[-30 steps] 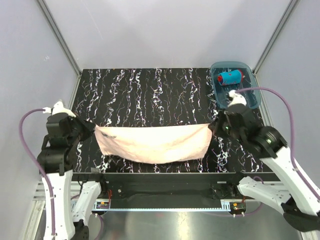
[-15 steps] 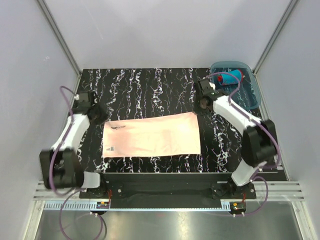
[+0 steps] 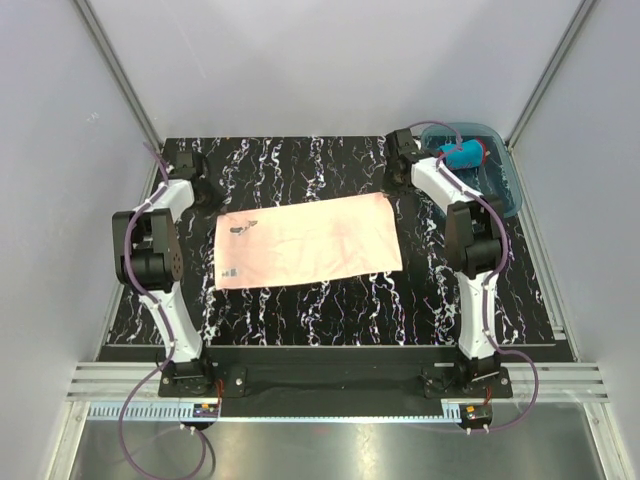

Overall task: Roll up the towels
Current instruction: Flatten the towel, then fold the towel

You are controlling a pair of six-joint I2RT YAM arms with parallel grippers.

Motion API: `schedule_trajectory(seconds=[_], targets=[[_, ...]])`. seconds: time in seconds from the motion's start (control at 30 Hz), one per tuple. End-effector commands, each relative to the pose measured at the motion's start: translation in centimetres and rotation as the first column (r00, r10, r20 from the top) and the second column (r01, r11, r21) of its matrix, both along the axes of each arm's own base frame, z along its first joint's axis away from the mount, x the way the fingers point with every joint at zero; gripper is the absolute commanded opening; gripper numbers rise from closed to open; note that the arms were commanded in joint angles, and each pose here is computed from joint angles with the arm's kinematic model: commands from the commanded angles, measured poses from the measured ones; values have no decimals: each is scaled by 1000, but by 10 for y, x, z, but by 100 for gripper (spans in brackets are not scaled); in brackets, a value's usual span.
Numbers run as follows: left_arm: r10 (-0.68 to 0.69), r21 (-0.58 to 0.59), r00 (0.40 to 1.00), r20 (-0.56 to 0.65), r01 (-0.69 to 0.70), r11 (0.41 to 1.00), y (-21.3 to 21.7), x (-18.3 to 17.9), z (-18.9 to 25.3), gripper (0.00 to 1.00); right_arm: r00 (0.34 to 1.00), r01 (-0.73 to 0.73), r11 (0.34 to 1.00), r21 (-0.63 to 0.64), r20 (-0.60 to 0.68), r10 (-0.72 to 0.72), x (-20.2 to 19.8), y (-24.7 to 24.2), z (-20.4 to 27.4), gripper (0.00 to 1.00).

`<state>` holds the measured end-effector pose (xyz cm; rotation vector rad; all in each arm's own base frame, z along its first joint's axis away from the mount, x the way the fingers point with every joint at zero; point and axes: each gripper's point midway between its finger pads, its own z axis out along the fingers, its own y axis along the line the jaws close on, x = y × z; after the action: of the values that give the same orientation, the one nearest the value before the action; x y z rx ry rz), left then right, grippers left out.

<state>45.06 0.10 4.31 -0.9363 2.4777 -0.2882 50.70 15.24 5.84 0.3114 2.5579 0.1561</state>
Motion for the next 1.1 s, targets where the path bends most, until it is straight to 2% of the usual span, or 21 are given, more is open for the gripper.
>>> schedule_trajectory(seconds=[0.0,0.17,0.37,0.73,1.07], targets=[[5,38,995,97,-9,999,11,41,32,0,997,1,1000,7,83,-2,27,-14,31,0],[-12,50,995,97,7,999,12,48,35,0,994,-23,999,44,104,18,31,-10,43,0],[-29,94,992,125,18,995,8,34,59,0,995,-36,995,88,92,28,14,-6,44,0],[-39,137,987,156,18,990,-1,-30,78,0,996,-30,998,62,80,24,-38,-23,50,0],[-43,156,992,121,24,988,-2,-86,57,0,998,-25,996,91,67,19,-79,-28,46,0]])
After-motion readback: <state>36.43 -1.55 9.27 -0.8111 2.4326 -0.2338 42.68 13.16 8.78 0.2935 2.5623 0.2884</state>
